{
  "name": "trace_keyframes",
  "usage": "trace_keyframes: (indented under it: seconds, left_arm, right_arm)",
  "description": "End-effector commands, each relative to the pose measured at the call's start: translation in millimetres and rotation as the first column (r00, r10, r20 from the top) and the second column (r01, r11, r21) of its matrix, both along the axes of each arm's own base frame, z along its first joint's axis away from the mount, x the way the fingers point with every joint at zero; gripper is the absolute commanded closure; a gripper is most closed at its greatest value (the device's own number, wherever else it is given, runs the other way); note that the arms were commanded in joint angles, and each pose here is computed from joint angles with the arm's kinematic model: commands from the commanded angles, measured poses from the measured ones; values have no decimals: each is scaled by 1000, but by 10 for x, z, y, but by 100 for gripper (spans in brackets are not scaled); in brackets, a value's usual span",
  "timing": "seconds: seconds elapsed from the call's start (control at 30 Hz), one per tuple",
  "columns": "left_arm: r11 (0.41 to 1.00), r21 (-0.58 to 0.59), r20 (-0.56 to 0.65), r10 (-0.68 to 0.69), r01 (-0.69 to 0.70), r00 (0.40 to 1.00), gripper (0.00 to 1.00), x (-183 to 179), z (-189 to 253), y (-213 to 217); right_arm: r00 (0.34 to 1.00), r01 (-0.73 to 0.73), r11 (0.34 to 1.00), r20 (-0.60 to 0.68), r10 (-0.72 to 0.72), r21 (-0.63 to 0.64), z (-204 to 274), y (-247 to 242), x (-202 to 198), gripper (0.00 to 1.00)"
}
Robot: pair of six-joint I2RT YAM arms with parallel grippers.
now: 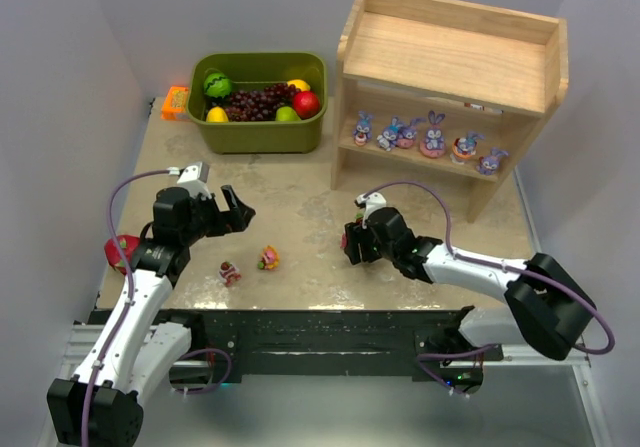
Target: Place and organize the plastic toys onto the shelf
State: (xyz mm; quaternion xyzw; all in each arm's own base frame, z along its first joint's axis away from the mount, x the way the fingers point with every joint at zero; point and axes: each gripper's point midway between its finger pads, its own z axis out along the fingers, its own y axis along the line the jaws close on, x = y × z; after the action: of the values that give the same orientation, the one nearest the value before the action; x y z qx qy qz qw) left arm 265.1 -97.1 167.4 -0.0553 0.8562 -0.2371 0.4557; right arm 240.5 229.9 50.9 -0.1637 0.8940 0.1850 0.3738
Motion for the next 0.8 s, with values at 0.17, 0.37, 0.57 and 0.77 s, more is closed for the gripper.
trace_keyframes:
  seconds: [0.17,0.37,0.57,0.77]
  left_arm:
    - [999,3,69,-40,40,997,0,41,247,-49]
    - [999,-5,78,-52,53,996,0,55,284,-77]
    - [999,-9,76,-52,53,996,0,53,270,-80]
    - [999,-6,72,-53,54,996,1,44,254,-80]
  right_arm:
    - [998,15,1000,60,-16,13,62,217,305,36]
    - [998,35,999,52,-34,-13,-32,270,412,37]
    - [996,48,998,71,-45,-49,-75,292,531,39]
    - [997,50,995,69,-44,-82,-143,282,567,56]
